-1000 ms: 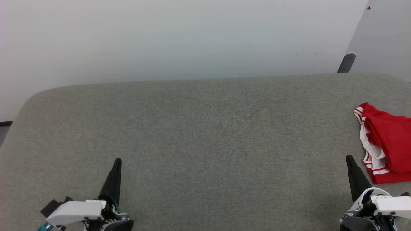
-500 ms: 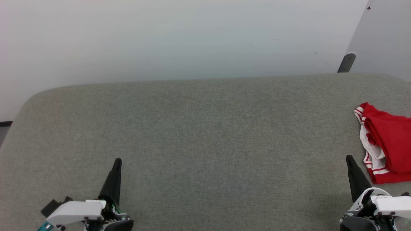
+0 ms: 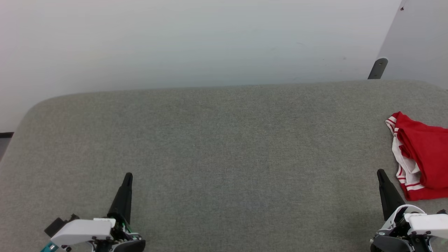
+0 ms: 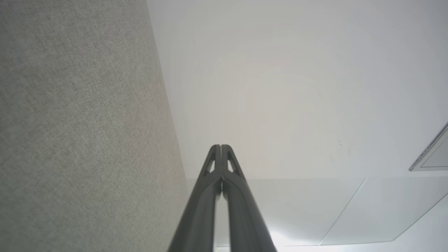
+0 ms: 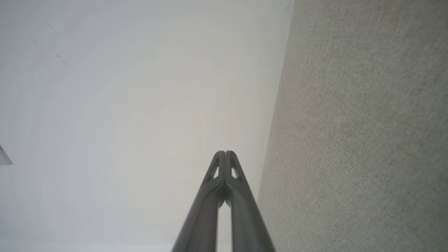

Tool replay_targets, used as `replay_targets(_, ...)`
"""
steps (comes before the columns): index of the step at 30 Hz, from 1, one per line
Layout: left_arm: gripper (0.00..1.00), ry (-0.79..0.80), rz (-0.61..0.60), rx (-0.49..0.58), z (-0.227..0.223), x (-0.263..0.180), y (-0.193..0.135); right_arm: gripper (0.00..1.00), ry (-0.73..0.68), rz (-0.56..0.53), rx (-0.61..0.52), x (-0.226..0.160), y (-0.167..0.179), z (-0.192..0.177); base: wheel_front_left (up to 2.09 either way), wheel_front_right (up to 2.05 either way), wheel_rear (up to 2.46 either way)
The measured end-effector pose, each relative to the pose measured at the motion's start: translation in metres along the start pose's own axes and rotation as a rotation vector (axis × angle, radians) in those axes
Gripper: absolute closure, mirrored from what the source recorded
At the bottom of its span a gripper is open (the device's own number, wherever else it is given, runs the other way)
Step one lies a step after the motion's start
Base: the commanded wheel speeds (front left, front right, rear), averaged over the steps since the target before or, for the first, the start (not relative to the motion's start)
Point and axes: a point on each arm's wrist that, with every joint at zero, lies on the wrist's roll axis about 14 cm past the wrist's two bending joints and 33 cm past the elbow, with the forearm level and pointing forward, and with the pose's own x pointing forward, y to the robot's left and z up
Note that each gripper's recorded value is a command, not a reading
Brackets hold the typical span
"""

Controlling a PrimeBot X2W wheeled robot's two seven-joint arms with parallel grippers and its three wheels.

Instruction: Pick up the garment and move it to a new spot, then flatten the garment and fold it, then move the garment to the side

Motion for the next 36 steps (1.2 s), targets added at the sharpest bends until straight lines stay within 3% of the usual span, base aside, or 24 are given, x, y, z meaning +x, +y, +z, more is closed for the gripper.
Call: replay_targets(36, 1.0, 0.0, 0.0, 0.0, 0.0, 0.0, 0.0, 1.0, 0.0, 0.0, 0.0, 0.0, 0.0, 0.0, 0.0, 0.0, 0.0)
